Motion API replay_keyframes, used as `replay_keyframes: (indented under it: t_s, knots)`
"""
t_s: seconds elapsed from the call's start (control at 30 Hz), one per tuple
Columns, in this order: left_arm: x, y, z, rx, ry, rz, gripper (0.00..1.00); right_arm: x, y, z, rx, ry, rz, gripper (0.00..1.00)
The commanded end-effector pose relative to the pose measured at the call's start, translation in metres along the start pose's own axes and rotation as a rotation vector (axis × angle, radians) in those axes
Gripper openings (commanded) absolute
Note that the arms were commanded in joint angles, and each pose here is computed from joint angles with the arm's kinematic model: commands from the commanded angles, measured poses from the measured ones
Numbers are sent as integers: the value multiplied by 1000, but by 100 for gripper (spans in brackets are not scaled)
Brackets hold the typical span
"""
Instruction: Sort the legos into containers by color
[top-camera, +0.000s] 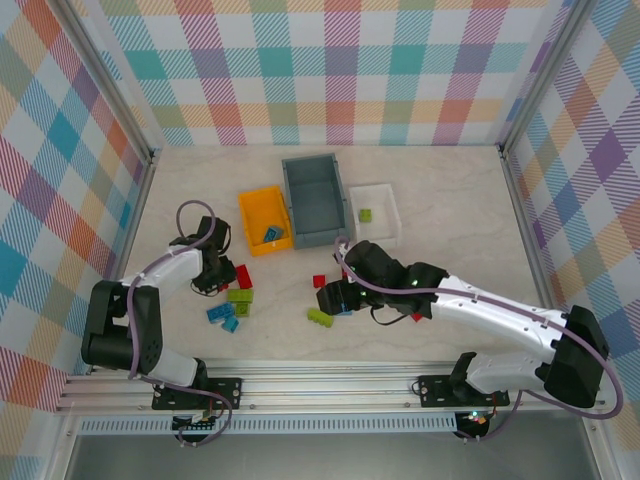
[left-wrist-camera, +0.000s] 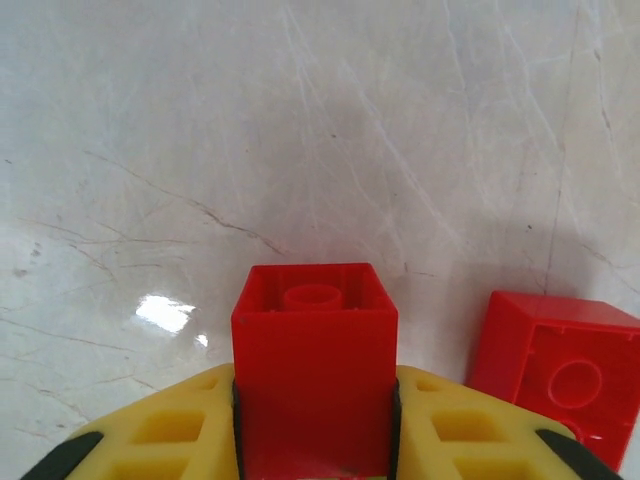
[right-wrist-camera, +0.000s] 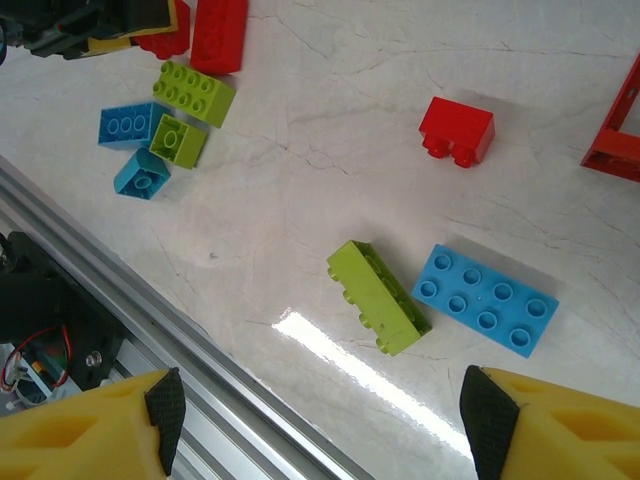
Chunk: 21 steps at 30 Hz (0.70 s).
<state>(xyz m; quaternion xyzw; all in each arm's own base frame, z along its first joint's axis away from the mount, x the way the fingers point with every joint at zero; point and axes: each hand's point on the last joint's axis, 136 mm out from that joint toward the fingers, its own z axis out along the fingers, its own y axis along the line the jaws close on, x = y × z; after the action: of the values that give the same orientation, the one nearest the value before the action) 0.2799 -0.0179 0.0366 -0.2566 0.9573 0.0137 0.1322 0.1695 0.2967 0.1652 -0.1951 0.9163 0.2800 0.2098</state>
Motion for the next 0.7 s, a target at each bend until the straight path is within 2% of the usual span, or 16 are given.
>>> replay_keyframes:
  t_s: [0.0,0.17,0.3,0.47,0.67]
  knots:
    - [-16,-2,-40,19,-109,-1,28,-24,13,-27,-24,-122,16,74]
    - [-26,-70,-122,229,-229,74,27,-44,-10,-58,45,-333,91,71]
    - [-23,-137,-151,337,-263,156,26,-55,-19,-72,82,-422,137,69]
    - [-20,-217,-157,375,-287,256,26,-57,-31,-82,133,-462,195,69]
    - [-32,-276,-123,322,-273,285,26,-52,-44,-96,163,-500,247,69]
